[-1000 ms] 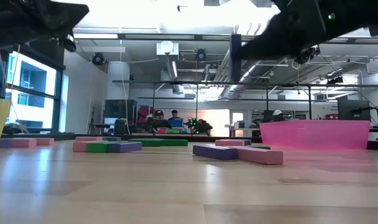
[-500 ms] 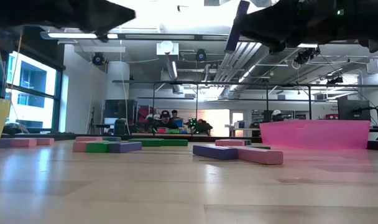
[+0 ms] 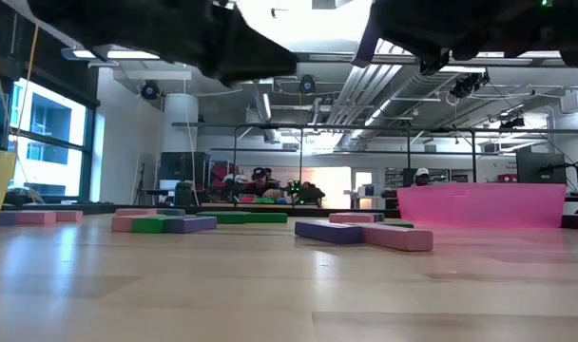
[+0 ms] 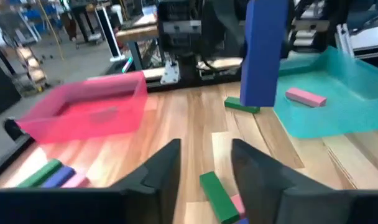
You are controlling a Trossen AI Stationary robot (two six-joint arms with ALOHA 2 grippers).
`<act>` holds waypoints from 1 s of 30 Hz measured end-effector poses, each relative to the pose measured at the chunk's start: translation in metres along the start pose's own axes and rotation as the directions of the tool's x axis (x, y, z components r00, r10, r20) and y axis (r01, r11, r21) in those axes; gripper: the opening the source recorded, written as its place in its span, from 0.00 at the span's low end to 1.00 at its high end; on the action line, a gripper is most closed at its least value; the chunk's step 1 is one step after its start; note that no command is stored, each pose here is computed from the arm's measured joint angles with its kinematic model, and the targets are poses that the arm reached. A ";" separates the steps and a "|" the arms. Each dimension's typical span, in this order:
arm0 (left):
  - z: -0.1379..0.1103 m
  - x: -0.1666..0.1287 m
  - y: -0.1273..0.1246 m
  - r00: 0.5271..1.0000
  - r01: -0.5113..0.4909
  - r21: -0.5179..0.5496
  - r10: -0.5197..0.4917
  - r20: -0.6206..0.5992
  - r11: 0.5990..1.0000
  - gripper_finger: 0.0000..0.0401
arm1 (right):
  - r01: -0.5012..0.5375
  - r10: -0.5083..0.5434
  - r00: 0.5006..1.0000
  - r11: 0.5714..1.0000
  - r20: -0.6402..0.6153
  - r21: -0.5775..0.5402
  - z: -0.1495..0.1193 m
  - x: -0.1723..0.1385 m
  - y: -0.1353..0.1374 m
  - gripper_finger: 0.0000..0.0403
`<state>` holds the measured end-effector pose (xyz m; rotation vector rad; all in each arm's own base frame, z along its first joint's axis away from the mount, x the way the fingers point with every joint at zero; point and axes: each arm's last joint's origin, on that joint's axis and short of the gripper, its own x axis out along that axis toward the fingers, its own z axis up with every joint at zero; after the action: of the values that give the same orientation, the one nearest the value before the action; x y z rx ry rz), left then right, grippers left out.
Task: Sort blocks
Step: Put the blue block into the yellow bin
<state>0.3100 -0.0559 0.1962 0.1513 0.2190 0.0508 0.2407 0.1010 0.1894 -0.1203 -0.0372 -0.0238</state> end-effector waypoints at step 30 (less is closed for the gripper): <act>0.007 0.074 -0.022 0.993 0.101 -0.056 -0.097 0.070 0.993 0.53 | 0.067 -0.067 0.995 0.998 -0.074 -0.002 -0.007 -0.002 0.002 0.18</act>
<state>0.3846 -0.0736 0.1836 0.0824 0.1579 -0.0461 0.2394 0.1018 0.1826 -0.1173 0.0324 -0.0952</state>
